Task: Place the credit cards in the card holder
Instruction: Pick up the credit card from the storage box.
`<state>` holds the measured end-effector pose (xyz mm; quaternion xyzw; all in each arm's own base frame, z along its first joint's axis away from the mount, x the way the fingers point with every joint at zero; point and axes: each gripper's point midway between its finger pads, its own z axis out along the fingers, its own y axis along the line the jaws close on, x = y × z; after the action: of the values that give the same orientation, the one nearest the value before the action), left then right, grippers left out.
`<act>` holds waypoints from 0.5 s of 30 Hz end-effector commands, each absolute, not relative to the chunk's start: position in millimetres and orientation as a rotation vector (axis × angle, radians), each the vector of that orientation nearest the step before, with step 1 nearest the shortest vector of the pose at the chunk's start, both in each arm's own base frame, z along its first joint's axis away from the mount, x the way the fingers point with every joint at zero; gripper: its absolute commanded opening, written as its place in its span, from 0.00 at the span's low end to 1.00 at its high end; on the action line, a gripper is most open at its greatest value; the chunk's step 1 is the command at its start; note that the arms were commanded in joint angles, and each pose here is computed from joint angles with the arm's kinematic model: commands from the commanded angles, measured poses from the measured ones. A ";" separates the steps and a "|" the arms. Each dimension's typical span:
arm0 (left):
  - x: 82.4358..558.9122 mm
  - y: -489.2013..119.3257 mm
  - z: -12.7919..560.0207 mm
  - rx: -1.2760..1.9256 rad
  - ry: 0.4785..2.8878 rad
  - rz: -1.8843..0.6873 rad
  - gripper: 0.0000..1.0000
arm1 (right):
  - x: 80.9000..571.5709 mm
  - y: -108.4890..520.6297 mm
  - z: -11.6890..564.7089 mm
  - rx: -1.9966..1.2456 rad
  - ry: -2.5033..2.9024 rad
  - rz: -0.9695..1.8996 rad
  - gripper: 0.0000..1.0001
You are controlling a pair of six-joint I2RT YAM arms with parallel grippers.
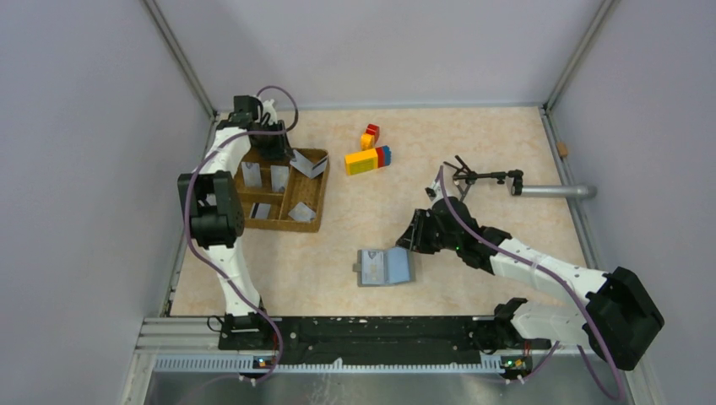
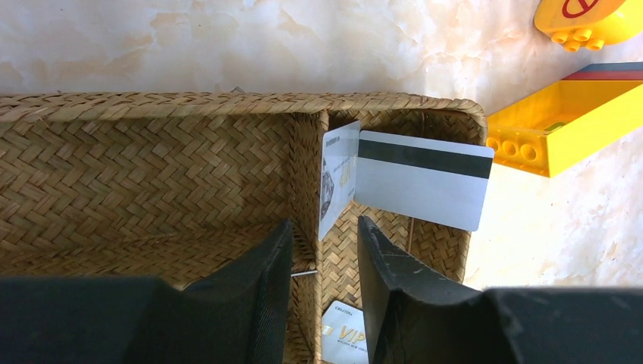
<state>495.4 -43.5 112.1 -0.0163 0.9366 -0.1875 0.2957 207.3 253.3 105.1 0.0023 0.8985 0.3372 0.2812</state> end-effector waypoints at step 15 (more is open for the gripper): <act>509.3 -53.2 118.8 -0.015 2.449 -0.557 0.31 | 217.7 259.3 120.6 0.028 2.353 0.944 0.29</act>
<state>495.1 -48.3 101.9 -0.0161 0.9378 -0.2005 0.2828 207.4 253.5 105.2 0.0039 0.8984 0.3378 0.2807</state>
